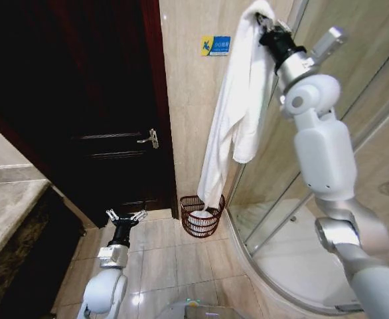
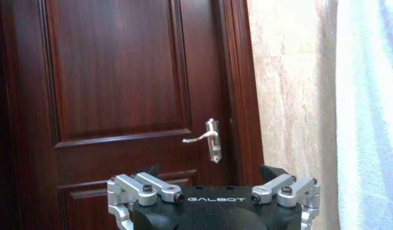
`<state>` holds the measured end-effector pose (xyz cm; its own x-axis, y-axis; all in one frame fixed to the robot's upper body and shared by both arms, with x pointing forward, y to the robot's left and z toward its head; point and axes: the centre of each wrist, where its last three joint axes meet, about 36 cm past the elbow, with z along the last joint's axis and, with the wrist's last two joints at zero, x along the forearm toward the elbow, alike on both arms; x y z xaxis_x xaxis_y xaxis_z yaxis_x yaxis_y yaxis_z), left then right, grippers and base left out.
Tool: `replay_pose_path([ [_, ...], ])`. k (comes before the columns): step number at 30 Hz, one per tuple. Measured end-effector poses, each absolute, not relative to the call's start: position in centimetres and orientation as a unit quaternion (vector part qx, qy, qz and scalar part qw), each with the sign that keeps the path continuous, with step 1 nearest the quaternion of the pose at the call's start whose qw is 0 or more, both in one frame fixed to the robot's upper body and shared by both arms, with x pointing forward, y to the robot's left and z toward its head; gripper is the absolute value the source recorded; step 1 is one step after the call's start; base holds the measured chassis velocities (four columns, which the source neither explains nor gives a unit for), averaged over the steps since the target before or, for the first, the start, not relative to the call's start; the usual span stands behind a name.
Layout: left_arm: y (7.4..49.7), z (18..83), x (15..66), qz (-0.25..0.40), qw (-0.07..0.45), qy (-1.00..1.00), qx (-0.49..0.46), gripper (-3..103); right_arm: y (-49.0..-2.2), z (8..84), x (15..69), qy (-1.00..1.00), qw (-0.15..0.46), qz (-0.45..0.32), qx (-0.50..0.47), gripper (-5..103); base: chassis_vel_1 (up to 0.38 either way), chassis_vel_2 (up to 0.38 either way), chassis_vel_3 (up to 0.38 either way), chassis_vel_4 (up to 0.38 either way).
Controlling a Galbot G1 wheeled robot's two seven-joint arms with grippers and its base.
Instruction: Discard the used towel into the hamper.
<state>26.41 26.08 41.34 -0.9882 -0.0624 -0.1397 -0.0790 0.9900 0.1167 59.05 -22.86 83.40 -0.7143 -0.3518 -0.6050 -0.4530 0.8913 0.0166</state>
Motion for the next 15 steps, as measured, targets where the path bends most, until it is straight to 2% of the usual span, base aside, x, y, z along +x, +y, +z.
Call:
replay_pose_path([
  [5, 26.3, 41.5, 26.0, 0.063, 0.068, 0.995, -0.039, 100, -22.1, 83.1, 60.1, 0.928, 0.303, 0.073, -0.206, 3, 0.000, 0.000, 0.000, 0.000],
  [15, 26.2, 41.6, 26.0, 0.062, 0.072, 0.995, -0.040, 100, -22.2, 76.6, 60.6, 0.945, 0.252, 0.057, -0.200, 3, 0.000, 0.000, 0.000, 0.000],
])
